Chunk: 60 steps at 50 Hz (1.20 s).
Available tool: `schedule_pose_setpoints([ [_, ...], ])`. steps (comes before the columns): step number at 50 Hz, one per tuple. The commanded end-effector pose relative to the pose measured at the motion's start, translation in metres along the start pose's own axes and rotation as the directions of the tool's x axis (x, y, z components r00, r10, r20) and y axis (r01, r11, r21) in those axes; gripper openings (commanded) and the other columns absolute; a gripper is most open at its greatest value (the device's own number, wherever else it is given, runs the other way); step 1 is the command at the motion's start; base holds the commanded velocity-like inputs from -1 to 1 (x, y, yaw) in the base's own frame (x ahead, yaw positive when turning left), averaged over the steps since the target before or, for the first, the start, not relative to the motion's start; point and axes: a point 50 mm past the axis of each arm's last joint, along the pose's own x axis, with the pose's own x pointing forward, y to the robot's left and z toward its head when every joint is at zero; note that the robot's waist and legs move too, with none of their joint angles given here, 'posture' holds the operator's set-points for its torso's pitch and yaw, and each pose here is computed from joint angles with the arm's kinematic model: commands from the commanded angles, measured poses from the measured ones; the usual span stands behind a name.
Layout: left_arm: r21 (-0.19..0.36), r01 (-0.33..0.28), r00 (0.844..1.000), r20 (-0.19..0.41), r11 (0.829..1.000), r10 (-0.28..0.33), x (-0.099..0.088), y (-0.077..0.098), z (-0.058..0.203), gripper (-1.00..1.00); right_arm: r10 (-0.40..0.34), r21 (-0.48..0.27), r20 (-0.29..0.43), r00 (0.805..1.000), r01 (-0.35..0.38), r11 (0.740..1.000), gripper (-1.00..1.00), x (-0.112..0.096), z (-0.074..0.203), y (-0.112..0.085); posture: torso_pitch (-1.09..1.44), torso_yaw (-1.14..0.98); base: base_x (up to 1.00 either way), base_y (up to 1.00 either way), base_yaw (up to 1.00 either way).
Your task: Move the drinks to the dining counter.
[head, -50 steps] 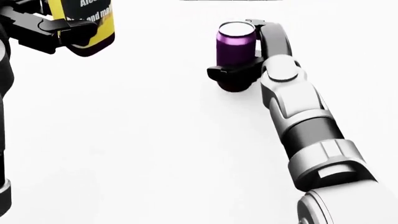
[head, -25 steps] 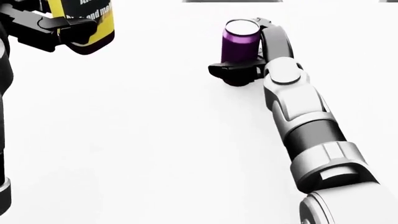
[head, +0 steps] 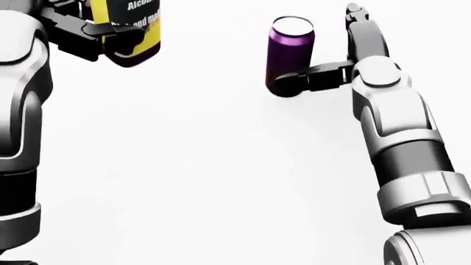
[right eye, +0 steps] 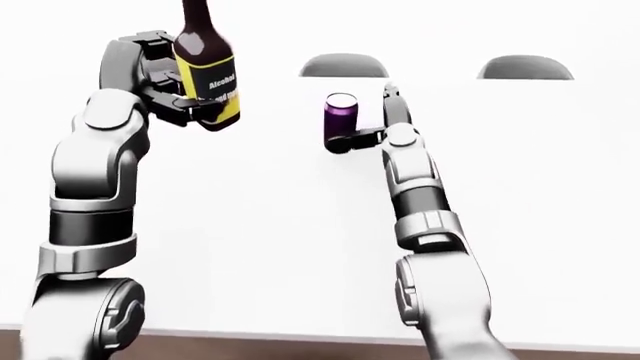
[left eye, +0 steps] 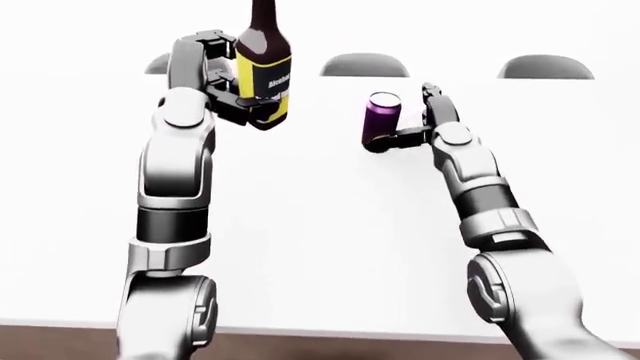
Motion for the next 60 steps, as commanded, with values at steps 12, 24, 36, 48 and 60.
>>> schedule_pose_setpoints([
  [12, -0.035, -0.014, 0.994, 0.104, 0.999, 0.018, 0.028, -0.018, 0.007, -1.0, -0.018, 0.012, 0.125, 0.992, 0.017, 1.0, 1.0, -0.008, 0.042, -0.014, 0.0, 0.0, 0.0, 0.0, 0.0],
  [24, -0.054, -0.018, 0.997, 0.075, 0.998, 0.022, 0.036, -0.048, -0.019, -1.0, -0.01, 0.012, 0.13, 0.991, 0.009, 1.0, 1.0, -0.007, 0.038, -0.016, 0.0, 0.0, 0.0, 0.0, 0.0],
  [36, -0.115, 0.023, 1.0, 0.006, 0.993, -0.023, 0.034, -0.068, -0.05, -1.0, 0.014, 0.016, 0.137, 0.99, -0.016, 1.0, 1.0, -0.011, 0.035, -0.019, 0.0, 0.0, 0.0, 0.0, 0.0],
  [48, -0.087, 0.045, 0.999, -0.019, 0.995, -0.046, 0.031, -0.077, -0.057, -1.0, 0.011, 0.018, 0.141, 0.99, -0.014, 1.0, 1.0, -0.013, 0.036, -0.022, 0.0, 0.0, 0.0, 0.0, 0.0],
  [60, -0.07, 0.061, 0.997, -0.032, 0.996, -0.063, 0.03, -0.078, -0.061, -0.95, 0.01, 0.022, 0.139, 0.99, -0.013, 1.0, 1.0, -0.011, 0.033, -0.022, 0.0, 0.0, 0.0, 0.0, 0.0],
])
